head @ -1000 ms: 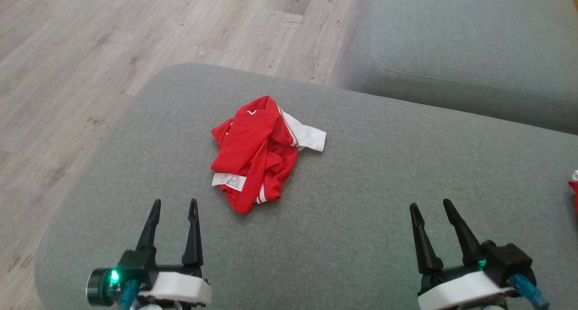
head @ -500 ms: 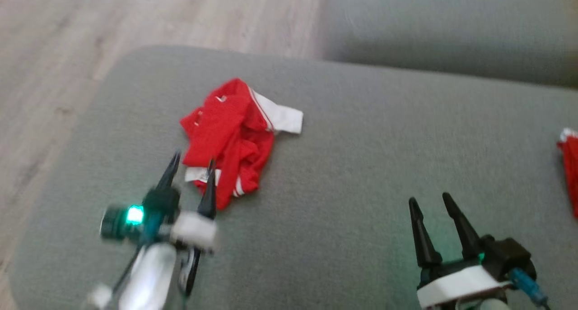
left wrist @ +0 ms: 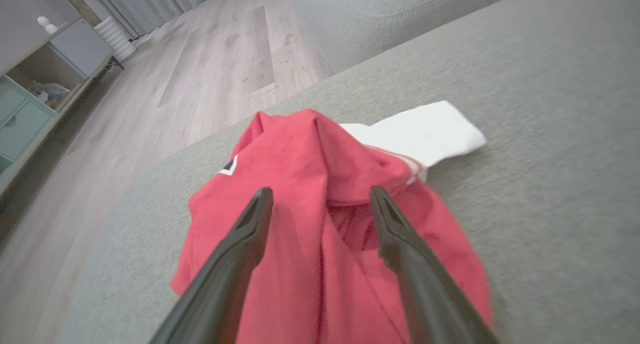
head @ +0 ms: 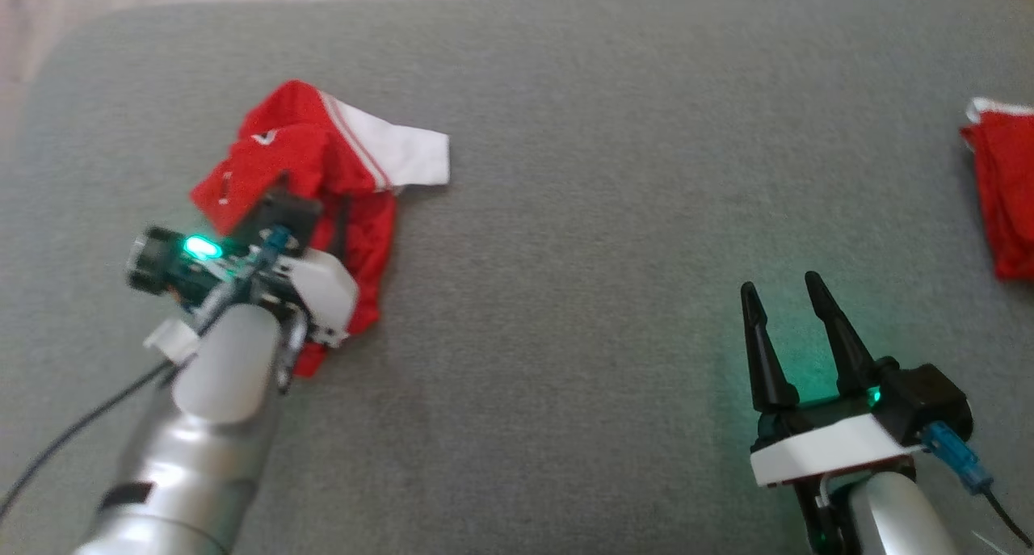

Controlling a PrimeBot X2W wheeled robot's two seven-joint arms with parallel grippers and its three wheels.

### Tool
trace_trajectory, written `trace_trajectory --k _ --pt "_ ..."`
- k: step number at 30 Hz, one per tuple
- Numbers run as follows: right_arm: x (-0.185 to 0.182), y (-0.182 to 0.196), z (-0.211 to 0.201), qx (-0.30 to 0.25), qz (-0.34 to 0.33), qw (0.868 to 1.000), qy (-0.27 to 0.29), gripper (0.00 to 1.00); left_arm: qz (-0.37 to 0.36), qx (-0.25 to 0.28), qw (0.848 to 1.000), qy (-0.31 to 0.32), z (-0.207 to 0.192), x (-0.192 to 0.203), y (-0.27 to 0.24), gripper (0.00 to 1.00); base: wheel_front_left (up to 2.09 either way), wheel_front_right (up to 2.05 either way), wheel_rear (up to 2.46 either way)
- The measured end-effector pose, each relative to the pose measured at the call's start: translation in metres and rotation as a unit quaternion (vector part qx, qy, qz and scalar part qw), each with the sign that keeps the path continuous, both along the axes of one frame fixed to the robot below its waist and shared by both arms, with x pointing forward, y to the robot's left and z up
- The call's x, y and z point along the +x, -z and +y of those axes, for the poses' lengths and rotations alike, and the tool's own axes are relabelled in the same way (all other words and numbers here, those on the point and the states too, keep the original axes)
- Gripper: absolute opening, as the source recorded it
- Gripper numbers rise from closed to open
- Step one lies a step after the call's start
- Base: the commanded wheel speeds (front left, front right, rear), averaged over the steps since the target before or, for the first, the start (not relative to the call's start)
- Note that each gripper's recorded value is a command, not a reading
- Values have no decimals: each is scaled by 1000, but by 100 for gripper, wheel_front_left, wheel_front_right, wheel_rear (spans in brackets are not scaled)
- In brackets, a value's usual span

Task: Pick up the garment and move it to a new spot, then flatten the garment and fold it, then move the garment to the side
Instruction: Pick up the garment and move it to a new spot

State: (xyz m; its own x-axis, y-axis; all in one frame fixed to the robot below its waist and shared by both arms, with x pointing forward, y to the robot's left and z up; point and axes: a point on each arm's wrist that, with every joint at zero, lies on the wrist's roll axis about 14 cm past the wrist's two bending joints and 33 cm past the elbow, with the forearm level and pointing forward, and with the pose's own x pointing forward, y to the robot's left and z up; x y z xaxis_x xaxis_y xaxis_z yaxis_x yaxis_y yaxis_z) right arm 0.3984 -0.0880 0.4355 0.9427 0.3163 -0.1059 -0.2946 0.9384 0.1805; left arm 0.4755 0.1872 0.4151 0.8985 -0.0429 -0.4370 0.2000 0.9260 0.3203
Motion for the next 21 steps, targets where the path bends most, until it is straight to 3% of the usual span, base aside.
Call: trace_trajectory --k 6,7,8,9,15,21 --pt "0 8 -15 -5 11 1000 22 100 4 12 1000 13 -5 18 10 100 0 0 0" --pt "0 8 -16 -6 11 1000 23 100 2 10 1000 15 -6 19 10 92 0 0 0" --pt "0 8 -17 -6 11 1000 24 100 0 7 1000 17 -7 20 10 34 0 0 0" --pt "-1 8 -18 -6 11 1000 25 100 -5 4 1000 21 -8 21 9 0 0 0 0" --pt "-3 -1 -21 -3 1 1000 31 100 -82 -26 995 44 -18 38 -33 0 0 0 0" --pt "-8 -18 -26 7 -19 999 41 100 -194 -56 976 76 -33 61 -117 0 0 0 0"
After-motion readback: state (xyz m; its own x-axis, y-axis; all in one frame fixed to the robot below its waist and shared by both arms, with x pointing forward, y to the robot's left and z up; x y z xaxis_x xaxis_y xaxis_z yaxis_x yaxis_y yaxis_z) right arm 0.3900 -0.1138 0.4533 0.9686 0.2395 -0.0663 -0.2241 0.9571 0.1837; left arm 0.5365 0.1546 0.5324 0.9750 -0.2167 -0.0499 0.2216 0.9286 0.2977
